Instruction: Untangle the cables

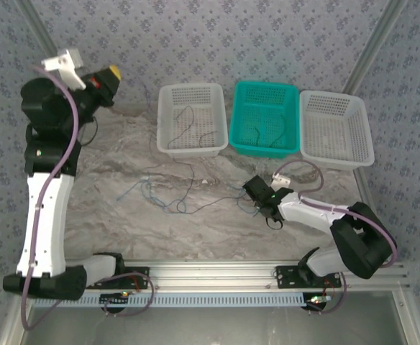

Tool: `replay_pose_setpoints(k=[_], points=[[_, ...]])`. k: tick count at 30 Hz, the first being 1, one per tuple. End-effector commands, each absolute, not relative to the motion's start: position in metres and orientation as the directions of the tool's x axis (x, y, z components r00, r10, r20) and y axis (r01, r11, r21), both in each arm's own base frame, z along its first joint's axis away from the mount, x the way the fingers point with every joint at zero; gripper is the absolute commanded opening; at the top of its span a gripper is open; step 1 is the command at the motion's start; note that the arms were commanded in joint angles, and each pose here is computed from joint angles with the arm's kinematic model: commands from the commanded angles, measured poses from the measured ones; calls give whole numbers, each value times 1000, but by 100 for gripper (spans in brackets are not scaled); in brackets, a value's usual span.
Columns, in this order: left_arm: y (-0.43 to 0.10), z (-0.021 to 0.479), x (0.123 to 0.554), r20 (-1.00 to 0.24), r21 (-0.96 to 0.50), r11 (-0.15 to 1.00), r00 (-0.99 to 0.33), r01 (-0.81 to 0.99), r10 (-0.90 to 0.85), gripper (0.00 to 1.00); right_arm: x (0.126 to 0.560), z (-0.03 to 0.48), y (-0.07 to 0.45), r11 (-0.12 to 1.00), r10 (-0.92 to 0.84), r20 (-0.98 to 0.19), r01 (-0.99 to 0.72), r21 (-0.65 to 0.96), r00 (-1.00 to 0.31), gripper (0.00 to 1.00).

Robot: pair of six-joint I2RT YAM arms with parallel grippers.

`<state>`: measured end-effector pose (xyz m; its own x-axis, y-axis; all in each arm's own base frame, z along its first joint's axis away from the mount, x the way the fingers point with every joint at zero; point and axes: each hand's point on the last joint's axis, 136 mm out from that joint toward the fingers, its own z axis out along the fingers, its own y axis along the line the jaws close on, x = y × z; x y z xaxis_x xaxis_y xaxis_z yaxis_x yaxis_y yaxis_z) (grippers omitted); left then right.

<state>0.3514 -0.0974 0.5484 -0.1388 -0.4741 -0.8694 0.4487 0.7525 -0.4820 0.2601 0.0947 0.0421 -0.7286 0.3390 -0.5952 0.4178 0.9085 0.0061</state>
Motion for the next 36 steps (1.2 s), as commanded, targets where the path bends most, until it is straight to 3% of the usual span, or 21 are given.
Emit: replay_pose_setpoints(k=[1,9,14,22,25,30,33,36], points=[[-110,587,374,-884,-414,753,-31,512,-466,0,257,43,94,900,340,-602,436,-15,-722,0],[-121,669,407,-884,-258,791,195,555,-424,0,255,43,100,906,338,-591,423,-6,-732,0],[-130,702,422,-836,-213,754,283,621,-470,0,256,40,106,909,346,-585,417,14,-734,0],[-130,702,468,-761,-155,787,436,597,-480,0,255,40,116,928,311,-568,374,7,-762,0],[-138,669,501,-809,-209,776,341,595,-479,0,252,39,115,928,310,-563,374,2,-766,0],[-166,582,555,-890,-348,738,45,578,-454,0,251,38,115,926,313,-563,378,3,-765,0],[-182,511,568,-933,-358,826,-149,436,-327,0,252,38,115,923,322,-564,384,9,-760,0],[-201,452,564,-939,-278,896,-296,346,-177,0,253,37,116,925,320,-564,380,11,-761,0]])
